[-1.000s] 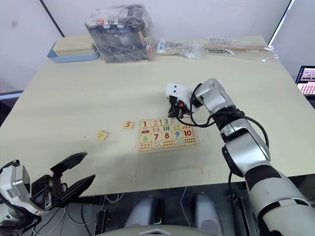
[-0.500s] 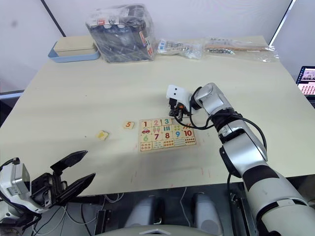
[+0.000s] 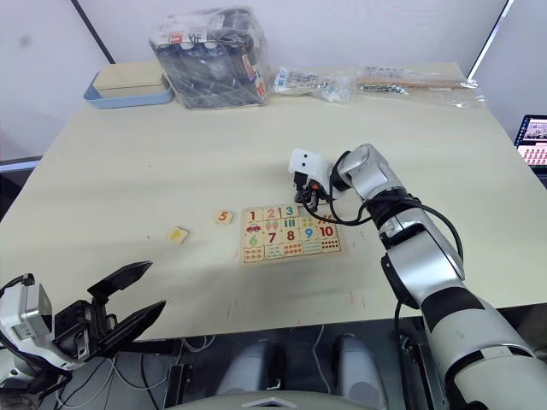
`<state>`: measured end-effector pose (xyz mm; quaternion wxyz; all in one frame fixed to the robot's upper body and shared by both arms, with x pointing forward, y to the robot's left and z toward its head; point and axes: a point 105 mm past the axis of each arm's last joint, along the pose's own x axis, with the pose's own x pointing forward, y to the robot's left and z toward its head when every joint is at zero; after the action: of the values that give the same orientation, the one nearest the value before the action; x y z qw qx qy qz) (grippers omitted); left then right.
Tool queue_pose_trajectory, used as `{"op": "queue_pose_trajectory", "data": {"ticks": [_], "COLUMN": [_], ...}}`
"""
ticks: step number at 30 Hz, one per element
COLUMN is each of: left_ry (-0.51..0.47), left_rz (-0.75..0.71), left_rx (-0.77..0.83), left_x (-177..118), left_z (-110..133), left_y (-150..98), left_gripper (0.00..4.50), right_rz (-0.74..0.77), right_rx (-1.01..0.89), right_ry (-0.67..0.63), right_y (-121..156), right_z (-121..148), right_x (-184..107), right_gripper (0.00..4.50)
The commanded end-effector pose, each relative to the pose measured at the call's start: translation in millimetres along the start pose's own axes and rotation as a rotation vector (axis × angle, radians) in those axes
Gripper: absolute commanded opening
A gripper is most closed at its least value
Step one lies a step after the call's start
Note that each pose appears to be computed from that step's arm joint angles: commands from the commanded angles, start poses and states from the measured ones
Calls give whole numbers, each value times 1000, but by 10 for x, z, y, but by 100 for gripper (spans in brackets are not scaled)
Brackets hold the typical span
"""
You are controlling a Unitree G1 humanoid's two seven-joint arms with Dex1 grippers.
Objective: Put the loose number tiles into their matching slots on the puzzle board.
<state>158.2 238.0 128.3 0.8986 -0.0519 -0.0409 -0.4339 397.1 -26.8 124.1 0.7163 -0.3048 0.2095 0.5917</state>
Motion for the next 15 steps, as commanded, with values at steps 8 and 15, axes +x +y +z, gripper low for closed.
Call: {"op": "queue_pose_trajectory", "data": {"ticks": [8, 15], "left_ry": [2, 1], "left_rz": [-2, 1], "left_rx": [27, 28], "left_x": [-33, -35], "left_z": [41, 42], "left_y": [-1, -3], "left_gripper": [450, 450], "right_rz": [22, 29], "right_rx": [-19, -20], "right_ry": [-9, -9], "right_y": [45, 59], "right_z": [36, 39], "right_x": [35, 41], "right_gripper": [1, 1]}}
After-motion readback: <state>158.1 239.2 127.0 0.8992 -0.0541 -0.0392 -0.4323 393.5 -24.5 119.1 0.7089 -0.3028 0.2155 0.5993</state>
